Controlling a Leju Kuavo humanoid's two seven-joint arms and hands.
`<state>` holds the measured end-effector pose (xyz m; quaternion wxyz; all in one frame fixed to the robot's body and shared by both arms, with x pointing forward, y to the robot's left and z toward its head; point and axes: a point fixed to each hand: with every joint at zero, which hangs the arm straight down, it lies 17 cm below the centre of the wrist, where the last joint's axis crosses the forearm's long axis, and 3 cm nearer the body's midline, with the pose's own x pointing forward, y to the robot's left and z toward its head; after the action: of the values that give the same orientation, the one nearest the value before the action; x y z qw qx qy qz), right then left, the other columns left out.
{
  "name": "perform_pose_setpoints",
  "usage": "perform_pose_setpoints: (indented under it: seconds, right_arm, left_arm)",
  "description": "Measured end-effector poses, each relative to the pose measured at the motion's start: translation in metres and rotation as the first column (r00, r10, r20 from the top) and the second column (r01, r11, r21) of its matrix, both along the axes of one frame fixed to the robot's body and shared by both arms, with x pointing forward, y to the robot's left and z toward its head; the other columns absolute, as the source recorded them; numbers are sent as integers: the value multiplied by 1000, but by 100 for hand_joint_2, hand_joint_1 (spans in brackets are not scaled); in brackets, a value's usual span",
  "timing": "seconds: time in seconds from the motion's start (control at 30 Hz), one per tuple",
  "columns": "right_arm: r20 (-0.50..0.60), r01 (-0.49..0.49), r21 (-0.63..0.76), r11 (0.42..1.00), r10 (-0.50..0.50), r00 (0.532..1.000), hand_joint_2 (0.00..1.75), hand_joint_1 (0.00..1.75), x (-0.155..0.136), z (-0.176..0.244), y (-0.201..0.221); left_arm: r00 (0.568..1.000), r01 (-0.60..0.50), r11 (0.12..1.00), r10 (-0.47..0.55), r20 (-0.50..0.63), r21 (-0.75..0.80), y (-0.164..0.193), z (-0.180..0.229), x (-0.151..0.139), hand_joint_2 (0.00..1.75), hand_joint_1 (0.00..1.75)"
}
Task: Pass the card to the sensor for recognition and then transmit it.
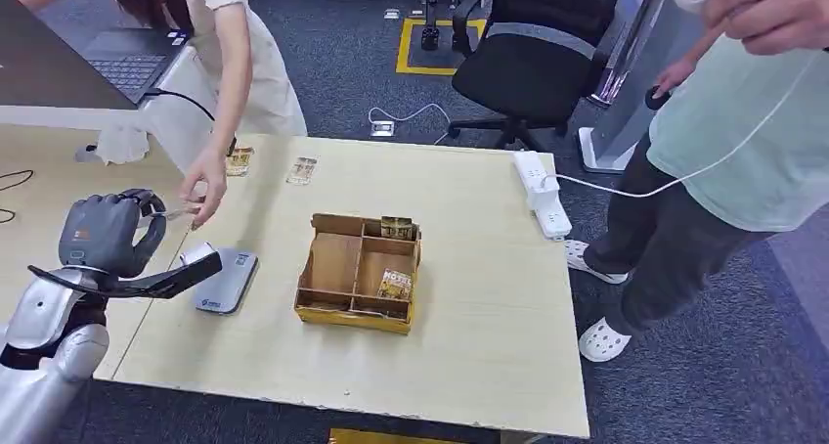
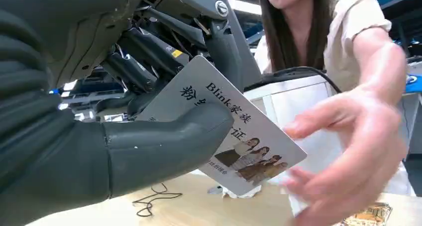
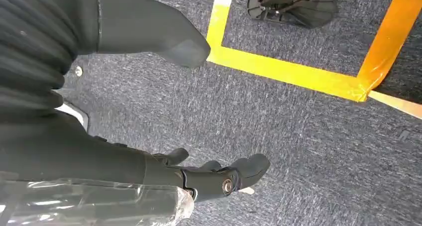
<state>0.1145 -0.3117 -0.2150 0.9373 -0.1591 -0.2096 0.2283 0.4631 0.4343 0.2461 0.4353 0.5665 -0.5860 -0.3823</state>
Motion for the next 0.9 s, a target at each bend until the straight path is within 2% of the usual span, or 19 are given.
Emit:
perform_pose_setpoints:
  seconds: [0.47, 0.8, 0.9]
  right_arm:
    - [-2, -10, -2, 1000, 10, 1000, 175, 0, -1, 0, 0]
    - [-5, -11, -3, 1000, 11, 1000, 175, 0, -2, -1, -1]
    - [-12, -5, -7, 1000, 5, 1000, 175, 0, -5, -1, -2]
  left_arm:
    - [1000, 3, 1000, -3, 0, -2, 0, 0, 0, 175, 175]
    - [998, 53, 999, -53, 17, 0, -6, 1, -3, 175, 175]
    - [998, 65, 998, -65, -13, 6, -8, -7, -5, 175, 175]
